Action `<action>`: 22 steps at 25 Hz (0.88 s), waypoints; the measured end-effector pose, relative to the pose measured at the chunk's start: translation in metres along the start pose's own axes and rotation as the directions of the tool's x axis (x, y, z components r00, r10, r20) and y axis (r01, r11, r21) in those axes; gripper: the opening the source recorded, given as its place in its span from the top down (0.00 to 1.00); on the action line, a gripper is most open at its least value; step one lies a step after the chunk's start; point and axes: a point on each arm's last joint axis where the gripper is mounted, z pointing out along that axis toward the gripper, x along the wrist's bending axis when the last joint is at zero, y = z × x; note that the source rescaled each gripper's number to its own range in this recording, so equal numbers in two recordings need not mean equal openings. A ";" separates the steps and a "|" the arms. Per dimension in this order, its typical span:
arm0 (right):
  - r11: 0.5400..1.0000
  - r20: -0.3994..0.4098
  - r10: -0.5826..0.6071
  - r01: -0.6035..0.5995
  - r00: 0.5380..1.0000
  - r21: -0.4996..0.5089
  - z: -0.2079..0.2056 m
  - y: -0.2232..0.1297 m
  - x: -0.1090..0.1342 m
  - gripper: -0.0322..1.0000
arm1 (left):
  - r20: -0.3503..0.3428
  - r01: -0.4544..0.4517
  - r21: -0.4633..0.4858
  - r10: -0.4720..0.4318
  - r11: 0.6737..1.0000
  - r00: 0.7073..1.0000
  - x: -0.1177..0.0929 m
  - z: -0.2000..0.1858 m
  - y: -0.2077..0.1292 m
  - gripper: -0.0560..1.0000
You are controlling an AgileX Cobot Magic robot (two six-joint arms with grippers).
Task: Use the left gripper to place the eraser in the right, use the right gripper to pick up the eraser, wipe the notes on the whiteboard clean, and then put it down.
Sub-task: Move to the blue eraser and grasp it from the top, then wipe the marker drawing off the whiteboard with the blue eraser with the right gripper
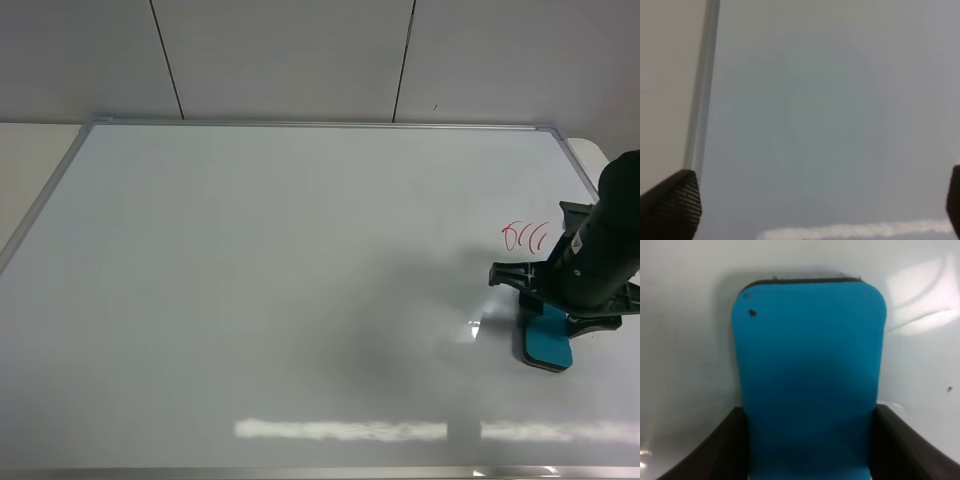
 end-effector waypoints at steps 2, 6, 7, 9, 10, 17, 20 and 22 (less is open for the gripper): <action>0.999 0.008 -0.050 0.050 0.999 0.003 -0.007 0.006 0.004 0.93 | 0.000 0.000 0.000 0.000 1.000 1.000 0.000 0.000 0.000 0.00; 0.988 -0.017 -0.138 0.137 0.990 -0.064 -0.027 0.029 0.019 0.93 | 0.000 0.000 0.000 0.000 1.000 1.000 0.000 0.000 0.000 0.00; 0.985 -0.021 -0.153 0.151 0.988 -0.080 -0.031 0.034 0.022 0.93 | 0.000 0.000 0.000 0.000 1.000 1.000 0.000 0.000 0.000 0.00; 0.979 -0.023 -0.183 0.180 0.983 -0.095 -0.035 0.044 0.027 0.93 | 0.000 0.000 0.000 0.000 1.000 1.000 0.000 0.000 0.000 0.00; 0.977 -0.018 -0.196 0.194 0.980 -0.087 -0.033 0.047 0.029 0.93 | 0.000 0.000 0.000 0.000 1.000 1.000 0.000 0.000 0.000 0.00; 0.945 0.011 -0.328 0.328 0.945 -0.008 -0.009 0.077 0.048 0.93 | 0.000 0.000 0.000 0.000 1.000 1.000 0.000 0.000 0.000 0.00; 0.927 0.015 -0.375 0.375 0.927 0.002 -0.002 0.093 0.057 0.93 | 0.000 0.000 0.000 0.000 1.000 1.000 0.000 0.000 0.000 0.00; 0.926 0.013 -0.379 0.378 0.925 0.010 0.006 0.103 0.059 0.93 | 0.000 0.000 0.000 0.000 1.000 1.000 0.000 0.000 0.000 0.00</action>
